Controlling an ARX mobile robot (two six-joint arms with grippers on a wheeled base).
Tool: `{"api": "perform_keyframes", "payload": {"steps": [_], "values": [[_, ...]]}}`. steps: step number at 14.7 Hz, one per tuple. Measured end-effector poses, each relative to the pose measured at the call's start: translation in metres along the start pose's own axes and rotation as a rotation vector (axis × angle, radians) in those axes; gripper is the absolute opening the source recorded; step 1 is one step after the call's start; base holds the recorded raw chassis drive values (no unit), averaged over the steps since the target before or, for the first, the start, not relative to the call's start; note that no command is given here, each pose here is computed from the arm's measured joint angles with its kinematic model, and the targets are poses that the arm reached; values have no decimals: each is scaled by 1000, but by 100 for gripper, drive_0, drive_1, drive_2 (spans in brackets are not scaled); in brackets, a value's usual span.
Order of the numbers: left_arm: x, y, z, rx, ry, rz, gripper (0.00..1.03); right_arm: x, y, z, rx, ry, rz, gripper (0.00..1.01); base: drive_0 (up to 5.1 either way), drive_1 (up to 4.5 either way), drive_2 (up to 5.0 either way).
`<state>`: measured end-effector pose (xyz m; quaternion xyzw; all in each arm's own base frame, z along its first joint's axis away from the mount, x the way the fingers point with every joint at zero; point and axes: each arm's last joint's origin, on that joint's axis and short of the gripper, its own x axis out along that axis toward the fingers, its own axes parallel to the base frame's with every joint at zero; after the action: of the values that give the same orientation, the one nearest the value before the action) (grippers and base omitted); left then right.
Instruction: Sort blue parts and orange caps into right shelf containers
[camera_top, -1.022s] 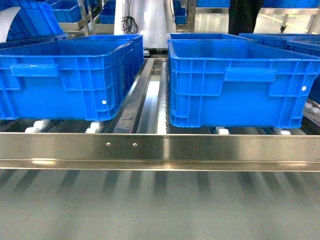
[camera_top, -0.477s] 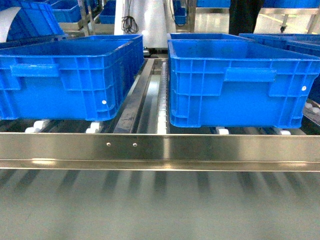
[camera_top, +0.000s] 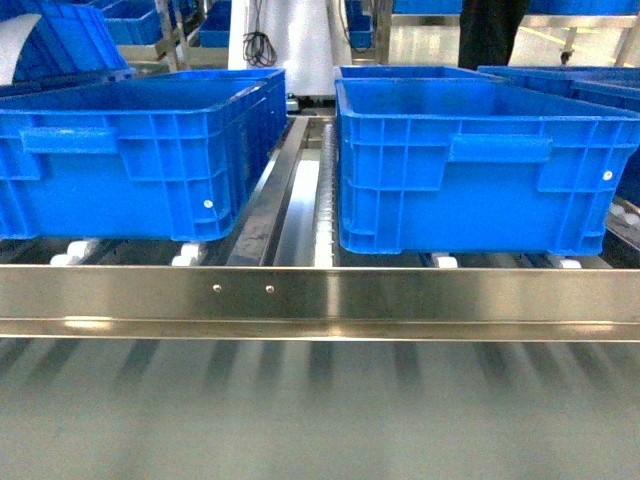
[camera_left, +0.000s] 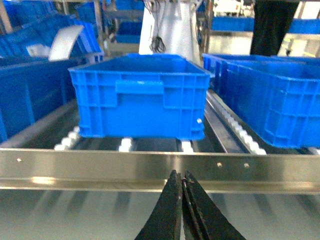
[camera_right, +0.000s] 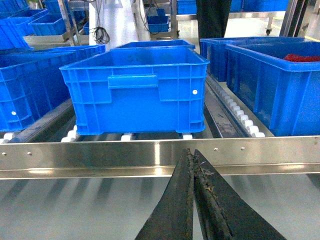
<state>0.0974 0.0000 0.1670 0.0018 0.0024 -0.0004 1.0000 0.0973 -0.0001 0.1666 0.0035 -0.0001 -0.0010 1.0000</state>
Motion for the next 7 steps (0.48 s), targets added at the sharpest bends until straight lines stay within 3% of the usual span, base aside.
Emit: {"api": "perform_keyframes", "payload": {"steps": [5,7], "values": [[0,0,1,-1,-5,2,2,0,0,0,-1,-2,1,2,0,0,0],[0,0,1,-2,-5,2,26,0,0,0,-1,-2,1,26,0,0,0]]}}
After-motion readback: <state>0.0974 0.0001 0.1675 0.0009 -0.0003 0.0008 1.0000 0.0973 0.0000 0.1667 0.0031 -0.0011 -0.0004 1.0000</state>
